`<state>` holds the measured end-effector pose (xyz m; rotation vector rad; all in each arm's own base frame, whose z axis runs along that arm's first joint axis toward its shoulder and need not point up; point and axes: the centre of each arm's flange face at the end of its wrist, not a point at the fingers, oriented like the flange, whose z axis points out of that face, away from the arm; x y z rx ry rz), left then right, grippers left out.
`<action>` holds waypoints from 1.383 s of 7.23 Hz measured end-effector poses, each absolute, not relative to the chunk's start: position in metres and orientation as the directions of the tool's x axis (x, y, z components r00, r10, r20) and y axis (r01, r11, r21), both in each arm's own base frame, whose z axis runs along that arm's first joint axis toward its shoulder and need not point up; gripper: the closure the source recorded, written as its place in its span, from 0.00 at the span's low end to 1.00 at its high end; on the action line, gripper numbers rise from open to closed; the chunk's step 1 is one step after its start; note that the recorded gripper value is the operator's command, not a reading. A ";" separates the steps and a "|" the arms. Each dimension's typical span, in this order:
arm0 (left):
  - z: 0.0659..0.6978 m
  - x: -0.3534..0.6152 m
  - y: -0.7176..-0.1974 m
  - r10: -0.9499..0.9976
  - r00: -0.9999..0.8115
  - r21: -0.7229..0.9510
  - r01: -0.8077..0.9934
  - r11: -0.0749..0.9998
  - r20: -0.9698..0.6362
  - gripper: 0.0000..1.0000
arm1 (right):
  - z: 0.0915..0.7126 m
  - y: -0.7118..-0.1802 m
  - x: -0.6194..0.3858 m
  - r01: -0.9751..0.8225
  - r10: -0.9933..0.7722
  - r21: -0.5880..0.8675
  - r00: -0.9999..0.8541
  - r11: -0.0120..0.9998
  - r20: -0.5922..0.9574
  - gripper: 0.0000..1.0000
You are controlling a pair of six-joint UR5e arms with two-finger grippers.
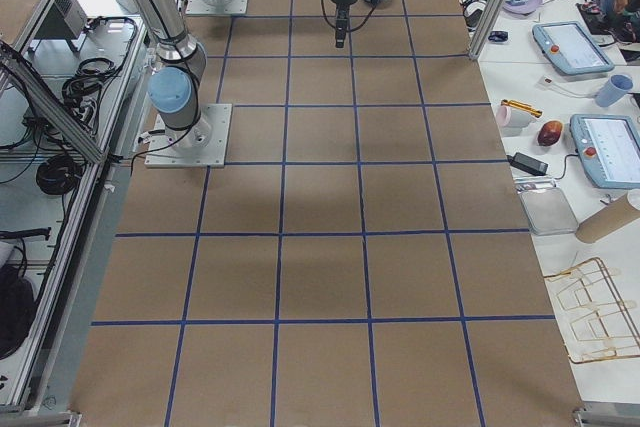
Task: Stack green bowl on blue bowl
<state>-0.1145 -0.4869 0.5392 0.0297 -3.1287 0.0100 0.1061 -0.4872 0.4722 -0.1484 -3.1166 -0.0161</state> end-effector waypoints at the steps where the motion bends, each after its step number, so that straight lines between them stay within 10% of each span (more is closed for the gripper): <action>1: 0.539 -0.115 -0.487 -0.019 -1.000 -0.006 -0.019 1.000 0.013 0.00 | 0.472 -0.487 0.106 0.095 0.095 0.009 -0.995 0.995 0.022 0.00; 10: 0.537 -0.109 -0.489 -0.015 -1.000 0.003 -0.015 1.000 0.010 0.00 | 0.472 -0.487 0.106 0.095 0.095 0.009 -0.995 0.995 0.022 0.00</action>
